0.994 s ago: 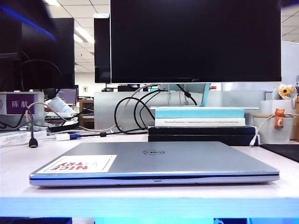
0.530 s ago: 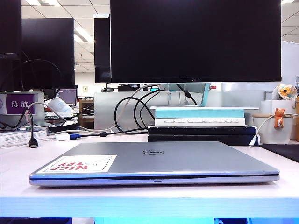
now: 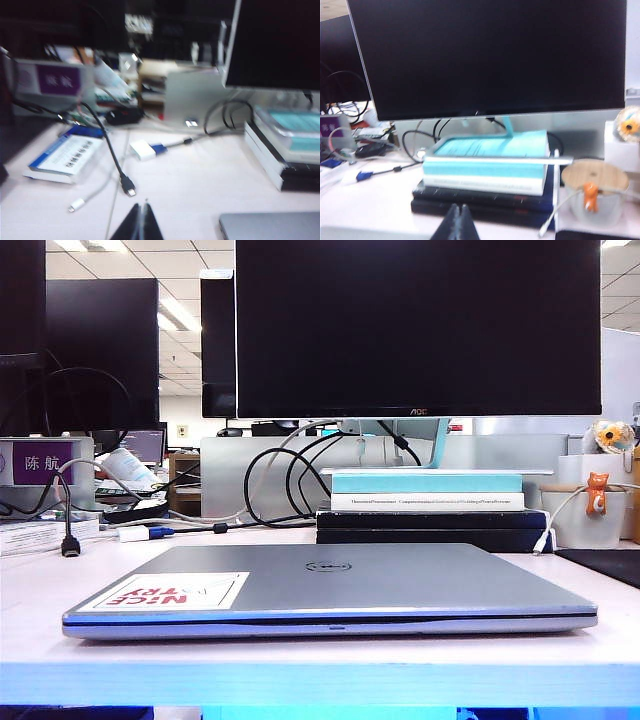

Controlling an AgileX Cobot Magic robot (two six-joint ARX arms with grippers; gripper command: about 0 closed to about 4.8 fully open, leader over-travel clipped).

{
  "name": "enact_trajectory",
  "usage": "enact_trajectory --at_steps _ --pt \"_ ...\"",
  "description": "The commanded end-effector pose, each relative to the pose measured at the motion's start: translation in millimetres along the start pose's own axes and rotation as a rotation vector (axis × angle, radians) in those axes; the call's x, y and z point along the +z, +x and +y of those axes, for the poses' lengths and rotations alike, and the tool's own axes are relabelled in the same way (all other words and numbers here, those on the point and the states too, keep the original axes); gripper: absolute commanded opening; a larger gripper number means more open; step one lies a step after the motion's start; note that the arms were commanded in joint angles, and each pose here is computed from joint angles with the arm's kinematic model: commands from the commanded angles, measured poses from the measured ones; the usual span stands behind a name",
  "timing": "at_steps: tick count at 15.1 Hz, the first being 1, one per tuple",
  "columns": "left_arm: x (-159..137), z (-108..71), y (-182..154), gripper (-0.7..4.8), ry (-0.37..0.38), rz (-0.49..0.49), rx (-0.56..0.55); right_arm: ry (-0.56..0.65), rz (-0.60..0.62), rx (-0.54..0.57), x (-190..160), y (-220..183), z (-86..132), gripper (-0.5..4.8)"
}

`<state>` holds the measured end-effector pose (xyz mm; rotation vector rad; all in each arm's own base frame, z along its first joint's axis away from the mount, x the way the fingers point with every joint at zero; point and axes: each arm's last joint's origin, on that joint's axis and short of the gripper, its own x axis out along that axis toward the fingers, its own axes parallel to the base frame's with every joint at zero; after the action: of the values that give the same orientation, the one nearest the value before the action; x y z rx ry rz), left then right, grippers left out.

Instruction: Close the lid of the gray laptop.

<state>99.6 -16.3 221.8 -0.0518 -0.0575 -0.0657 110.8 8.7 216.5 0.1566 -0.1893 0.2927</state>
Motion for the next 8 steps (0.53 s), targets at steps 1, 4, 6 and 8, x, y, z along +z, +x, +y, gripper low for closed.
enact_trajectory --at_steps 1,4,6,8 --pt "-15 1.6 -3 0.16 0.0 -0.006 0.022 -0.023 -0.046 0.006 -3 -7 2 -0.05" --pt "-33 4.2 -7 -0.06 0.006 0.006 0.069 -0.037 0.069 -0.08 -34 -15 -4 -0.05" --pt "-34 4.3 -7 -0.06 0.034 0.015 0.068 -0.097 0.156 -0.1 -42 -16 -6 -0.05" --pt "-40 4.4 -6 -0.06 0.045 0.008 0.068 -0.099 0.157 -0.099 -42 -16 -6 -0.05"
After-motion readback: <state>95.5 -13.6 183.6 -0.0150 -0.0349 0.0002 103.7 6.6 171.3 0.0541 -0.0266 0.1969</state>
